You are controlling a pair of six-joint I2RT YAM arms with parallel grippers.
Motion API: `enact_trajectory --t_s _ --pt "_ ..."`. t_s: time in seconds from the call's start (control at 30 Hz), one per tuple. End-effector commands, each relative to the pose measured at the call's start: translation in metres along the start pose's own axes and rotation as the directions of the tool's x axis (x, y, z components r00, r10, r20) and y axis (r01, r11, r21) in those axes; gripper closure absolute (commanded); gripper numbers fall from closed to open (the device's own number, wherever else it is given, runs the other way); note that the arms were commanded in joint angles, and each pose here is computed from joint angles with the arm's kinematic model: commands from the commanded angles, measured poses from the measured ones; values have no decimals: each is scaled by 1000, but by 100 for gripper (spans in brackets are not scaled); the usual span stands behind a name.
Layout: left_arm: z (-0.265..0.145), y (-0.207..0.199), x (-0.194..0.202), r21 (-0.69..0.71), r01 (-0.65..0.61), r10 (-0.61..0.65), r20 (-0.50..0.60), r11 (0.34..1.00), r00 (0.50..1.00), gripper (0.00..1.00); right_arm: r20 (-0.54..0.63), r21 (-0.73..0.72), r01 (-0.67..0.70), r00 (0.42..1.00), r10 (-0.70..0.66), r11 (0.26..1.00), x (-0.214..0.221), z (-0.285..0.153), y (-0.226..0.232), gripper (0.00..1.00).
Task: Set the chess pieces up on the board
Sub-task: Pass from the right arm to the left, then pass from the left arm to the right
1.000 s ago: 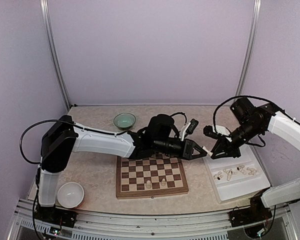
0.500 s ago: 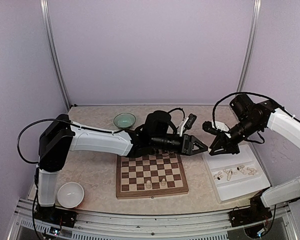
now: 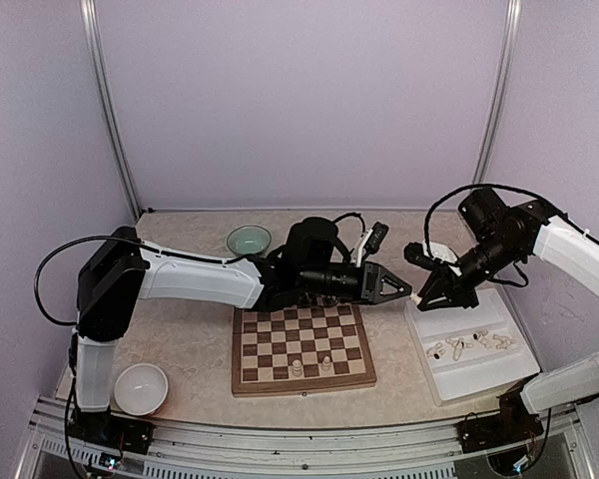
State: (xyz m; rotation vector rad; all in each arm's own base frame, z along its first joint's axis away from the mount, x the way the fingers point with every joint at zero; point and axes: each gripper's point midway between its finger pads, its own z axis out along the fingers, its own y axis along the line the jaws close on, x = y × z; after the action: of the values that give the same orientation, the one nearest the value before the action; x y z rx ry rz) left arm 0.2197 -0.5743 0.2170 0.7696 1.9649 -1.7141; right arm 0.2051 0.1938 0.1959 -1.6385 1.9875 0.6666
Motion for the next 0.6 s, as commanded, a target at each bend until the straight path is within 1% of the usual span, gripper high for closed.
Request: enact_trajectory --t_s 0.0,0.03,0.07,0.1,0.13,0.17,0.2,0.27,0.37,0.47,0.57 --pt "-4 -13 -11 41 -37 35 39 998 999 83 24 -15 14 1000 -13 1000 -9 -1 5 83" --pt "-6 -10 -12 33 -34 32 50 999 998 84 49 12 23 999 -23 1000 -17 -8 1 76" --pt "-11 -8 -16 12 -24 23 83 1000 996 84 89 61 40 995 -45 997 -28 -15 -6 66" --pt "-16 3 -19 -42 11 -5 132 999 991 84 134 117 54 989 -69 992 -39 -25 -12 57" --pt "-25 10 -24 -82 56 -38 202 995 979 84 182 173 70 978 -101 982 -51 -36 -17 49" --pt "-38 -2 -39 -60 62 -42 292 996 956 85 232 227 85 963 -139 970 -62 -49 -22 41" --pt "-48 -6 -45 -37 83 -65 351 996 934 86 275 273 88 947 -166 958 -71 -62 -26 34" --pt "-64 -23 -61 38 104 -111 432 994 895 88 327 297 83 927 -184 951 -85 -75 -31 32" --pt "-80 -42 -78 168 123 -190 488 978 852 88 399 292 84 895 -201 953 -99 -82 -34 32" --pt "-91 -50 -88 290 145 -279 501 946 819 89 463 260 77 865 -195 962 -111 -84 -33 33" --pt "-95 -53 -92 379 165 -349 491 910 798 89 508 227 77 841 -186 971 -118 -82 -33 34"
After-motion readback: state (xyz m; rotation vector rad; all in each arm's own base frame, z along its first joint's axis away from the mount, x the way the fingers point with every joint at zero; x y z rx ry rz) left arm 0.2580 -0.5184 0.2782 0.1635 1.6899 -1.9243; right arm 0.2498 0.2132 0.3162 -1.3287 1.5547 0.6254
